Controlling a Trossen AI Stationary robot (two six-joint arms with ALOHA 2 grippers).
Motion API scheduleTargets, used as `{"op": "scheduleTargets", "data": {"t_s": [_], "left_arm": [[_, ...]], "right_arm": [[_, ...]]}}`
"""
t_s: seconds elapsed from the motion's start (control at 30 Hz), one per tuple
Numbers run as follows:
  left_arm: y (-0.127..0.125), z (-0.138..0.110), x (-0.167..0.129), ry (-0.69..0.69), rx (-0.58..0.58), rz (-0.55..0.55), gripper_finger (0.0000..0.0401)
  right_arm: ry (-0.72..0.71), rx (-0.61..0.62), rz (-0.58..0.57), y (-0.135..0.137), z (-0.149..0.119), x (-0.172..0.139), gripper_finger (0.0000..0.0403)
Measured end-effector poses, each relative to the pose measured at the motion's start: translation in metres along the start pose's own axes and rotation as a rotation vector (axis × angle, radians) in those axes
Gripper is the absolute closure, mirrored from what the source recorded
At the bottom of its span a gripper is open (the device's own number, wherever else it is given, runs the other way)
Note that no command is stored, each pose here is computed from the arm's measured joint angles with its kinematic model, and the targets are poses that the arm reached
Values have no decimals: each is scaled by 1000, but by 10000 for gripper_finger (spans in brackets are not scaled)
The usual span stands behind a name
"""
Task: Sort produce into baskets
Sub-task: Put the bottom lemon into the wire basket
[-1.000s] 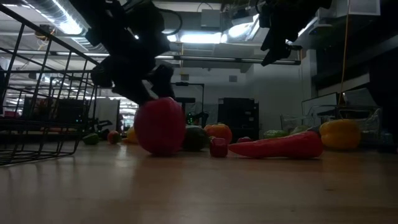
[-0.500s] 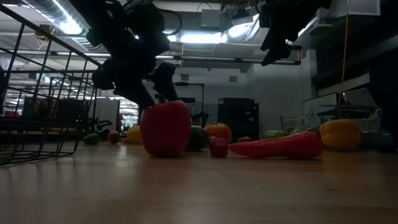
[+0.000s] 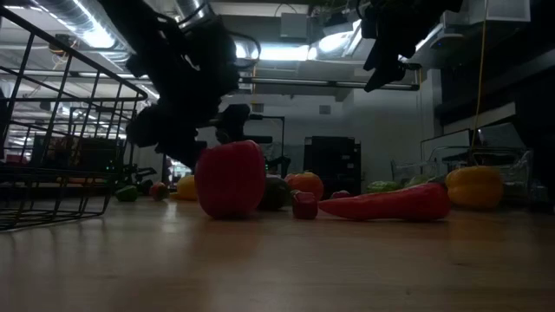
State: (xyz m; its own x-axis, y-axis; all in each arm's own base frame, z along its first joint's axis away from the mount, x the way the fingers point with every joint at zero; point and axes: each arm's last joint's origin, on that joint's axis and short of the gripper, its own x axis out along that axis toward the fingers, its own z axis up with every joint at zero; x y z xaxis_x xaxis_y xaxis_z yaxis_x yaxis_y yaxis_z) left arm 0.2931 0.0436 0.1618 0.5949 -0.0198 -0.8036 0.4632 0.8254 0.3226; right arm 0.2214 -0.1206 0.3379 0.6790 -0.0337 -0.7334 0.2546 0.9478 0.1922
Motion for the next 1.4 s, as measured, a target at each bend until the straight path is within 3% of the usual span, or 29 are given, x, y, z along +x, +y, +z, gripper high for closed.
{"op": "scheduleTargets", "data": {"t_s": [0.47, 0.63, 1.07, 1.27, 1.4], "left_arm": [[-4, -7, 18, 41, 42, -41, 42], [-4, -8, 19, 47, -9, -44, 42], [-6, -7, 19, 62, -268, -39, 42], [-10, -4, 20, 58, -273, -47, 46], [-13, -1, 20, 56, -263, -53, 76]], "right_arm": [[0, 0, 0, 0, 0, 0, 31], [0, 0, 0, 0, 0, 0, 31], [0, -1, 0, 0, 0, 0, 31], [0, 0, 0, 0, 0, 0, 31], [0, -1, 0, 0, 0, 0, 31]]}}
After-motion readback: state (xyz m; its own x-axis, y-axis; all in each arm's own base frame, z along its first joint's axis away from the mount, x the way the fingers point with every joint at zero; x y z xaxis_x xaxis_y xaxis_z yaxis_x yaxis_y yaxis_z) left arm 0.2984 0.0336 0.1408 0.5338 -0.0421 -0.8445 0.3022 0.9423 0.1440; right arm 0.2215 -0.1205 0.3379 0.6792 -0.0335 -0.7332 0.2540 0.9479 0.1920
